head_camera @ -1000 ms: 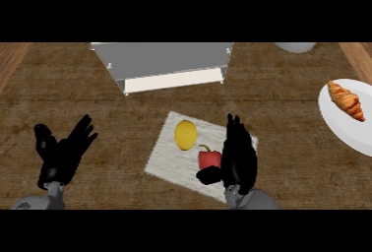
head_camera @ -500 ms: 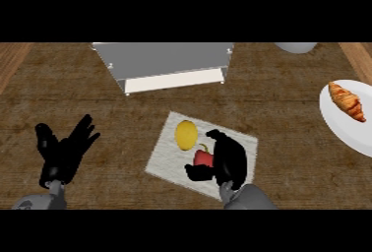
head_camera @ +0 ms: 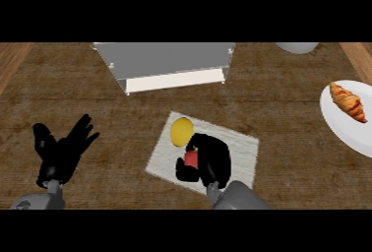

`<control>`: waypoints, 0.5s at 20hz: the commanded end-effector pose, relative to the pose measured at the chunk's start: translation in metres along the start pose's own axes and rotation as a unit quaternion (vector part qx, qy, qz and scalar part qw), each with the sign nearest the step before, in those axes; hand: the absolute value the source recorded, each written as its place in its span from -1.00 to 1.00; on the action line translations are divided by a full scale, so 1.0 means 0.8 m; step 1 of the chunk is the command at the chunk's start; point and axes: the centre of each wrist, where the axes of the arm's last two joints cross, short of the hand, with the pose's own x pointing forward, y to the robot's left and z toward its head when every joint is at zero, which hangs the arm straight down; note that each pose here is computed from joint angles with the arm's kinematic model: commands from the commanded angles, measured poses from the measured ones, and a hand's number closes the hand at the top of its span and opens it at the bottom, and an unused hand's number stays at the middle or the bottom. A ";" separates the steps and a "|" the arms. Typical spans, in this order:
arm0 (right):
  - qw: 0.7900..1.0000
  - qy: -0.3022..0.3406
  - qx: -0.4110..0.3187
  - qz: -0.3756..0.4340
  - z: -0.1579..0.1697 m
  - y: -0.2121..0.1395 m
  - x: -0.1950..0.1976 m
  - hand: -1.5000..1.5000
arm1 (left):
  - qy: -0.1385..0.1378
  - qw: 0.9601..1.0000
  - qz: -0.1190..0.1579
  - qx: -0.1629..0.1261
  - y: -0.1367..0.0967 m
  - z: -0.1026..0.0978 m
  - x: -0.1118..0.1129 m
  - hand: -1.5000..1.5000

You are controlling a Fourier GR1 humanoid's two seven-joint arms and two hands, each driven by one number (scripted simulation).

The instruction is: Pick the bell pepper from the placemat and place it in the tiered shelf

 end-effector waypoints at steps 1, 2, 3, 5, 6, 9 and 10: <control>0.996 -0.057 0.050 0.047 0.002 -0.005 0.053 1.00 | 0.008 1.000 -0.008 -0.022 0.000 -0.002 0.004 0.00; 0.992 -0.080 0.080 0.063 0.000 -0.012 0.065 1.00 | 0.005 1.000 -0.004 -0.022 -0.038 -0.002 -0.002 0.00; 0.986 -0.097 0.107 0.080 -0.001 -0.006 0.066 1.00 | 0.002 0.999 -0.020 -0.036 -0.022 -0.010 0.006 0.00; 0.978 -0.136 0.127 0.093 0.006 -0.013 0.091 1.00 | 0.003 0.999 -0.014 -0.034 -0.021 -0.013 0.019 0.00; 0.977 -0.144 0.118 0.107 0.000 -0.024 0.109 1.00 | 0.010 0.999 -0.024 -0.039 -0.037 -0.007 0.007 0.00; 0.976 -0.192 0.092 0.036 0.022 -0.045 0.147 1.00 | 0.020 0.999 -0.015 -0.027 -0.019 -0.015 0.015 0.00; 0.975 -0.209 0.067 0.044 0.029 -0.054 0.165 1.00 | 0.011 1.000 -0.017 -0.024 -0.027 -0.015 0.003 0.00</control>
